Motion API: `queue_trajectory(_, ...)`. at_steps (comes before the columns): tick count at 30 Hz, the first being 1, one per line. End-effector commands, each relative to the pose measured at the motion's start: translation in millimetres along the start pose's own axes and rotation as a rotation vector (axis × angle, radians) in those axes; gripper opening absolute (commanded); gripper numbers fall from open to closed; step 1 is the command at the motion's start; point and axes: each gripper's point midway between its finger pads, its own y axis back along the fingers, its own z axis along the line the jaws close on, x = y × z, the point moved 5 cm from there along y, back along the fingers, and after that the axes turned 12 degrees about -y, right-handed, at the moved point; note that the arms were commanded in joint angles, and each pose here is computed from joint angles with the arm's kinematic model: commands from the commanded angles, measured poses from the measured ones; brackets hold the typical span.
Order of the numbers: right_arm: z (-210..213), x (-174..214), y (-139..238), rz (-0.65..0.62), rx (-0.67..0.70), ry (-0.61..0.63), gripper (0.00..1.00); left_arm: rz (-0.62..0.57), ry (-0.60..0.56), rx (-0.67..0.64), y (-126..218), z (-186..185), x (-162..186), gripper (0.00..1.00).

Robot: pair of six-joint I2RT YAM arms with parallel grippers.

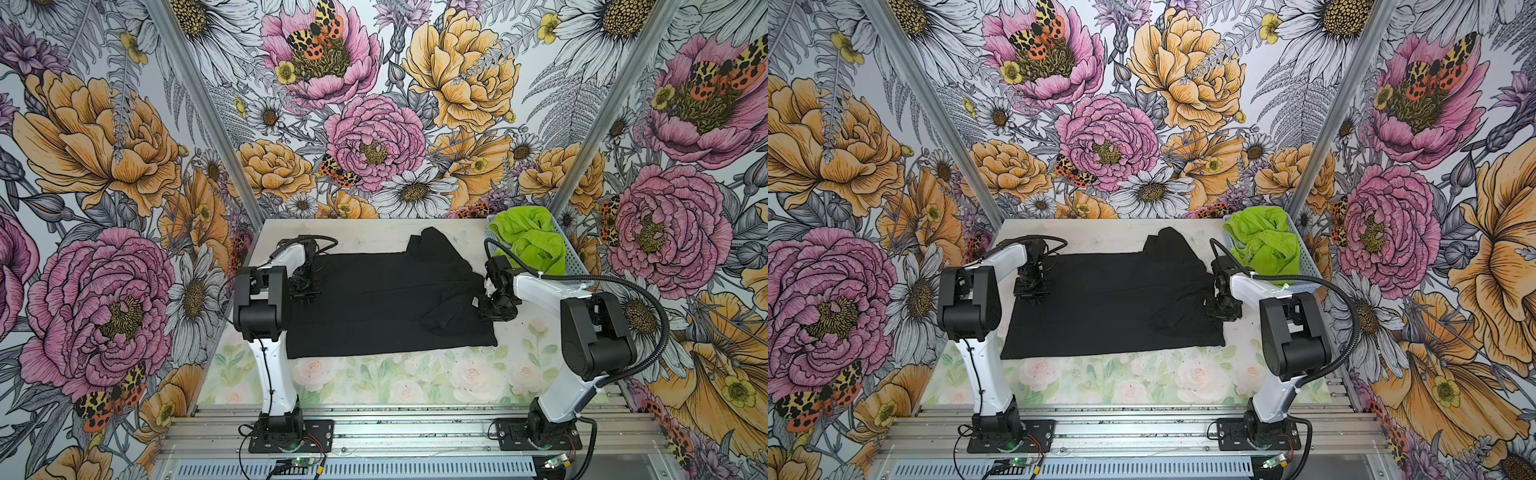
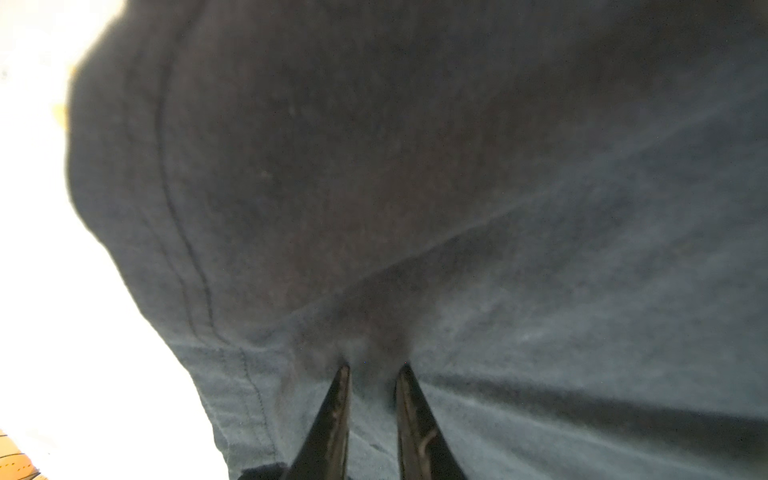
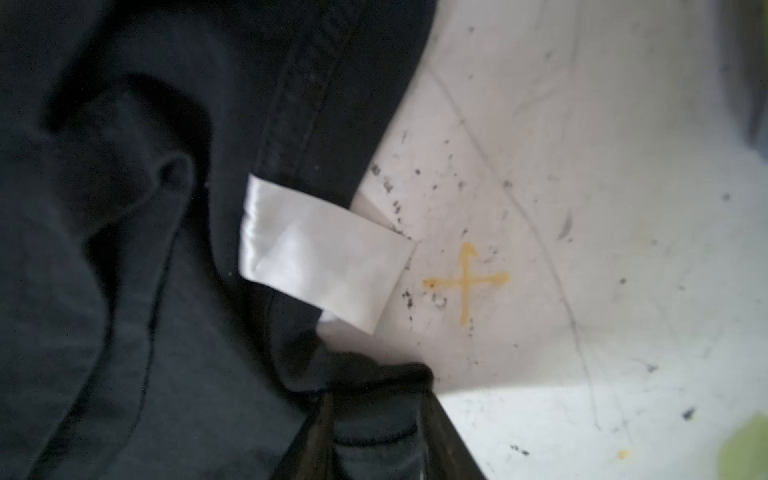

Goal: Fold and stack the mixed laundry pile

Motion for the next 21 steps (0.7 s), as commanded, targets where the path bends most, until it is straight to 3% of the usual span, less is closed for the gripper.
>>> queue_trajectory(1,2,-15,19,-0.09,-0.018,-0.026,0.36,0.064,0.008,-0.069,-37,14,5,0.22)
queue_trajectory(17,16,-14,-18,0.021,-0.011,0.062,0.4,0.066,0.009,-0.067,-37,16,6,0.21)
queue_trajectory(19,14,-10,-22,0.036,0.004,0.068,0.37,0.068,0.011,-0.067,-37,16,7,0.21)
queue_trajectory(21,6,-6,-24,0.048,0.056,0.062,0.27,0.069,0.012,-0.069,-37,18,8,0.21)
